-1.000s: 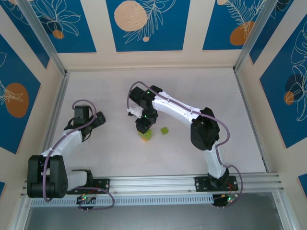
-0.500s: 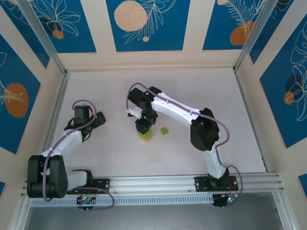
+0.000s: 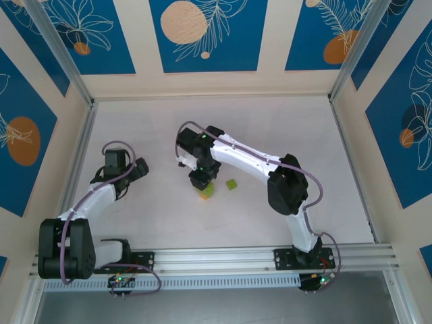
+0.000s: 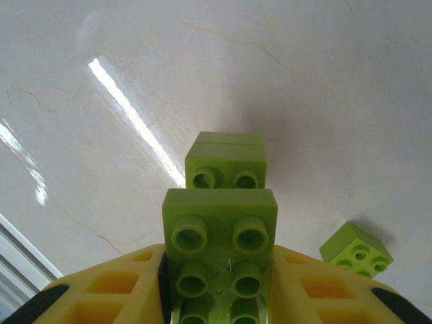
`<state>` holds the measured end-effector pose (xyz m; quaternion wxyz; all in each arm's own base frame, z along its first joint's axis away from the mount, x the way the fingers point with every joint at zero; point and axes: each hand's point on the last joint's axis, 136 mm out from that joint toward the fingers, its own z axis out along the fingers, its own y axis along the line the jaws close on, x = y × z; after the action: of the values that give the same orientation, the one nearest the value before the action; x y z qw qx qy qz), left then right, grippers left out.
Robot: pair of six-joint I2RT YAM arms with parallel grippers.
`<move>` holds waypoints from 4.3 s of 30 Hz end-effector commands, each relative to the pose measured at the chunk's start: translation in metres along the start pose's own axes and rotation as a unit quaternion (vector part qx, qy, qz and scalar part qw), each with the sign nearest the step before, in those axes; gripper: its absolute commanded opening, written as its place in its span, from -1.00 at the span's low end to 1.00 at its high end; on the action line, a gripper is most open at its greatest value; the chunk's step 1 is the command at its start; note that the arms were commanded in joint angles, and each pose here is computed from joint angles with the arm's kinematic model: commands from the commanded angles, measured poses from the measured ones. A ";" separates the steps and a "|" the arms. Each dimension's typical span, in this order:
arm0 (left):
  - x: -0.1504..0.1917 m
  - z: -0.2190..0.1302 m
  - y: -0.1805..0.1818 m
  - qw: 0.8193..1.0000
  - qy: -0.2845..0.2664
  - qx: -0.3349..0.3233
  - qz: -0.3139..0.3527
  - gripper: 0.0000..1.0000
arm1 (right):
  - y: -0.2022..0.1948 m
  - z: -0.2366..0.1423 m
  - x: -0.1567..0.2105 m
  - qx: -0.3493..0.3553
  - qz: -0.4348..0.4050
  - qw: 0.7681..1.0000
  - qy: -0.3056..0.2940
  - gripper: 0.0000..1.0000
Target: Assemble a carrot with lego
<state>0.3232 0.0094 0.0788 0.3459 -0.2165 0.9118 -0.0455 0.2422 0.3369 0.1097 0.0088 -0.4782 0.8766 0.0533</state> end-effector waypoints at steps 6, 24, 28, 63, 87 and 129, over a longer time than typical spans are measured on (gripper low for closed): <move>0.000 0.000 0.006 1.000 -0.004 -0.005 -0.012 0.94 | 0.014 0.056 0.055 -0.001 0.000 0.989 0.149 -0.26; -0.002 -0.001 0.005 1.000 -0.005 -0.002 -0.013 0.94 | 0.012 0.016 0.030 0.004 0.000 0.996 0.088 -0.26; -0.001 -0.001 0.005 1.000 -0.004 -0.003 -0.013 0.94 | 0.013 0.008 0.025 0.001 0.000 0.997 0.076 -0.25; -0.002 -0.001 0.005 1.000 -0.004 -0.005 -0.013 0.94 | -0.021 -0.044 -0.009 0.004 0.060 0.998 -0.037 -0.24; -0.001 0.002 0.005 1.000 -0.001 -0.005 -0.012 0.94 | -0.177 0.058 -0.011 0.035 0.273 0.961 -0.032 -0.23; -0.002 0.003 0.005 1.000 0.000 -0.006 -0.012 0.94 | -0.179 0.070 -0.006 0.042 0.260 0.965 -0.018 -0.30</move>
<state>0.3226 0.0094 0.0743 0.3393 -0.2168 0.9143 -0.0439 0.3953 0.2535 0.0251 0.0384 -0.2285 0.9724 0.0270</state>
